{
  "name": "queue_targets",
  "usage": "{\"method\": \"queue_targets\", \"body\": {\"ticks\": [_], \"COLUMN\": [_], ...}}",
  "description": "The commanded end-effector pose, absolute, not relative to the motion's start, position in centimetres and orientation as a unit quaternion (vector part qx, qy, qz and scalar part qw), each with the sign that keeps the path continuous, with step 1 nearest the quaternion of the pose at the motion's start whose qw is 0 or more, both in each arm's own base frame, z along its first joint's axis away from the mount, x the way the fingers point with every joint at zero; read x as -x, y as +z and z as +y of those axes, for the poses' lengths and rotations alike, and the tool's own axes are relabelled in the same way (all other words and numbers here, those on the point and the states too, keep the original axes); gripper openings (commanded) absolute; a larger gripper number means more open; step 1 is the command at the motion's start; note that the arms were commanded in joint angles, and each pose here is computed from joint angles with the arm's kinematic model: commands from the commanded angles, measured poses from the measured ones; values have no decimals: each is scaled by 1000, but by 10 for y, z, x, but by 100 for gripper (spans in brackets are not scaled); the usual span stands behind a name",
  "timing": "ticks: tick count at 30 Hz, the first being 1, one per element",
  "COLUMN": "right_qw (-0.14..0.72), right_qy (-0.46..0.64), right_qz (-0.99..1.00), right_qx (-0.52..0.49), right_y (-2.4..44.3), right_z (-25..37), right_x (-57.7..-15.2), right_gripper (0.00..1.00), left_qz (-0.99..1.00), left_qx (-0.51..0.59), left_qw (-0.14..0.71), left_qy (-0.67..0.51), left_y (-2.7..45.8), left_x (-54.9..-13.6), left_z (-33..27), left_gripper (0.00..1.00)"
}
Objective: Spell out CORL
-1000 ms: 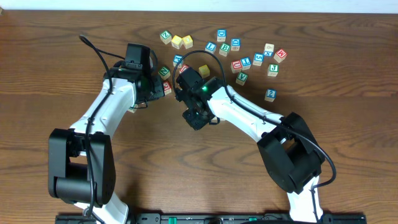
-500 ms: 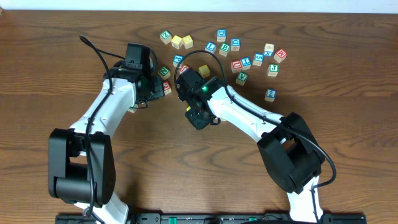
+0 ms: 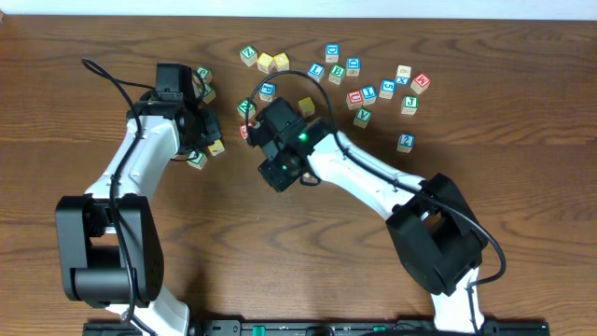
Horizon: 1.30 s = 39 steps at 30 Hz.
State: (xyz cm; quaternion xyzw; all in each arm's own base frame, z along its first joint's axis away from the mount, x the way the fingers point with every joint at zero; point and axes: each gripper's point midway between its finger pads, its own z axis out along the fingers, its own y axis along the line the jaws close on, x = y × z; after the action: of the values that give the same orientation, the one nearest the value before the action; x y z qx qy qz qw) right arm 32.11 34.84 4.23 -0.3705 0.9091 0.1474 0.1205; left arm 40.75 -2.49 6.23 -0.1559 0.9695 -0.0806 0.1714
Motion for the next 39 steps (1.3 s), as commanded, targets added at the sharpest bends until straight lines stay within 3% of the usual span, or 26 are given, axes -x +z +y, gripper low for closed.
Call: {"method": "queue_targets", "body": {"ticks": [1,21,23,39], "right_qw": [112,126,124,118], "right_qy": [141,63,62,64], "right_qz": [908,932,933,941], "right_qx": [379,333,332,310], "right_y": [33,18,18,18], "right_z": [352,325,323,317], "right_x": [-317,-338,-338,-341], "right_gripper": [19,18,14,15], "left_qz": [970,971,972,973], "left_qx": [151,144,136,118], "left_qw": [174,173,172,178], "left_qy": [-76,-79,-80,-83], "left_y": [65,65,64,65], "left_x": [-411,-410,-410,-412], "left_z": [-24,-30,-37,-48], "left_gripper": [7,7,7,7]}}
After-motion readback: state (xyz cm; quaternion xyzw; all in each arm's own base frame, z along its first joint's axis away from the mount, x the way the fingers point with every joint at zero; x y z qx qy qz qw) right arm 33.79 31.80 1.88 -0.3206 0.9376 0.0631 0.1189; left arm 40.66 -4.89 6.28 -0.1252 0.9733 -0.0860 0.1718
